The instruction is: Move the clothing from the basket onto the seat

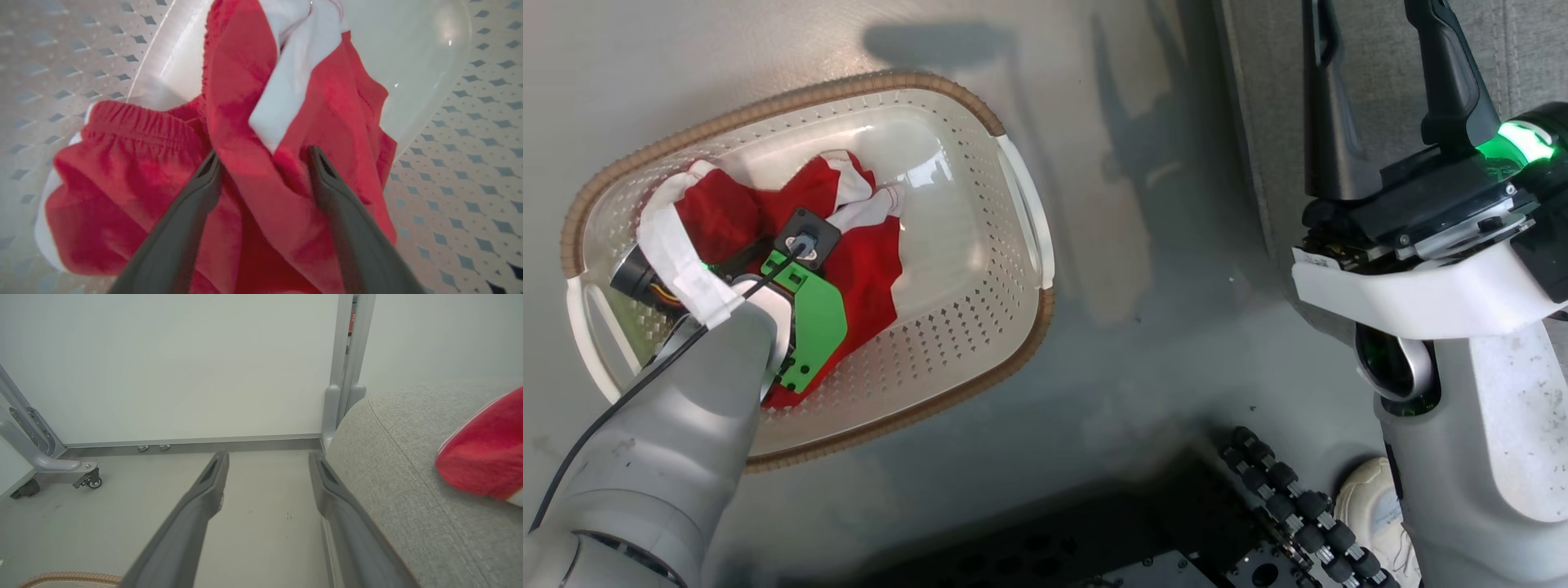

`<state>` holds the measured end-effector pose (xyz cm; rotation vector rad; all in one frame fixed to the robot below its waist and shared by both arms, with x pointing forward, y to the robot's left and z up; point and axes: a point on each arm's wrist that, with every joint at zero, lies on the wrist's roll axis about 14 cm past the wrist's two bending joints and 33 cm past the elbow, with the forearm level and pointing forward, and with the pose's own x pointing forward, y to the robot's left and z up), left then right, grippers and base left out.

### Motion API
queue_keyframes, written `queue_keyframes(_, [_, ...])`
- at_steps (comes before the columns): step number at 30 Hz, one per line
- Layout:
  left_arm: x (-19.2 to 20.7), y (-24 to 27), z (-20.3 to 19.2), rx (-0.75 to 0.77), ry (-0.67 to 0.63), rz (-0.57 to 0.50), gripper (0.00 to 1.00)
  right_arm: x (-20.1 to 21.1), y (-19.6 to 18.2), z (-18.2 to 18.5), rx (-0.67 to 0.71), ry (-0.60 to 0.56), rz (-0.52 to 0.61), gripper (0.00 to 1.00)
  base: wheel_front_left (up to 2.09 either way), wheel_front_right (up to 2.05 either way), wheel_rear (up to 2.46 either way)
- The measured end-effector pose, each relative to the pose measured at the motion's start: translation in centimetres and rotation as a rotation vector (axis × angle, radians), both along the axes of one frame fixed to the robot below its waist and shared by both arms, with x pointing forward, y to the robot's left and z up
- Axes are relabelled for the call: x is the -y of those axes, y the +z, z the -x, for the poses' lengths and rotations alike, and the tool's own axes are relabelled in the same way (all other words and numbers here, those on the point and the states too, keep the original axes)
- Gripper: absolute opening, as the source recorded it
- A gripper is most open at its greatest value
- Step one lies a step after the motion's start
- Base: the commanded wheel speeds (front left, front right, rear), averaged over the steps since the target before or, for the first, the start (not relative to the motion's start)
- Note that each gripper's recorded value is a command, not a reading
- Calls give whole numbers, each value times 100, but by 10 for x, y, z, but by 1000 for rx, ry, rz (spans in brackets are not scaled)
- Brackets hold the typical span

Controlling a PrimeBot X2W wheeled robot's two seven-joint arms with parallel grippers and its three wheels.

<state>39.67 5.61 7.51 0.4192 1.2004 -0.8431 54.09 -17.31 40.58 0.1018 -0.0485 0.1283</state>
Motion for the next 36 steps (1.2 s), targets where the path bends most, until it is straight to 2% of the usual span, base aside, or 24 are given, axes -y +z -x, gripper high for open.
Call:
queue_keyframes(11, [14, -13, 14, -55, -22, -14, 100, 3, -18, 1, -34, -9, 6, 100, 0, 0, 0])
queue_keyframes(12, [14, -14, 15, -57, -25, -21, 43, 4, -19, 2, -36, -11, 6, 100, 0, 0, 0])
queue_keyframes(13, [15, -14, 16, -57, -30, -23, 12, 4, -20, 2, -38, -11, 6, 100, 0, 0, 0])
queue_keyframes(14, [16, -14, 17, -54, -35, -23, 0, 4, -21, 2, -40, -12, 6, 100, 0, 0, 0])
queue_keyframes(23, [28, 1, 8, -5, -29, 17, 0, 3, -13, 3, -30, -12, 2, 100, 0, 0, 0])
queue_keyframes(36, [46, 66, -24, 152, 26, 180, 0, 2, 29, 11, 28, -20, -15, 100, 0, 0, 0])
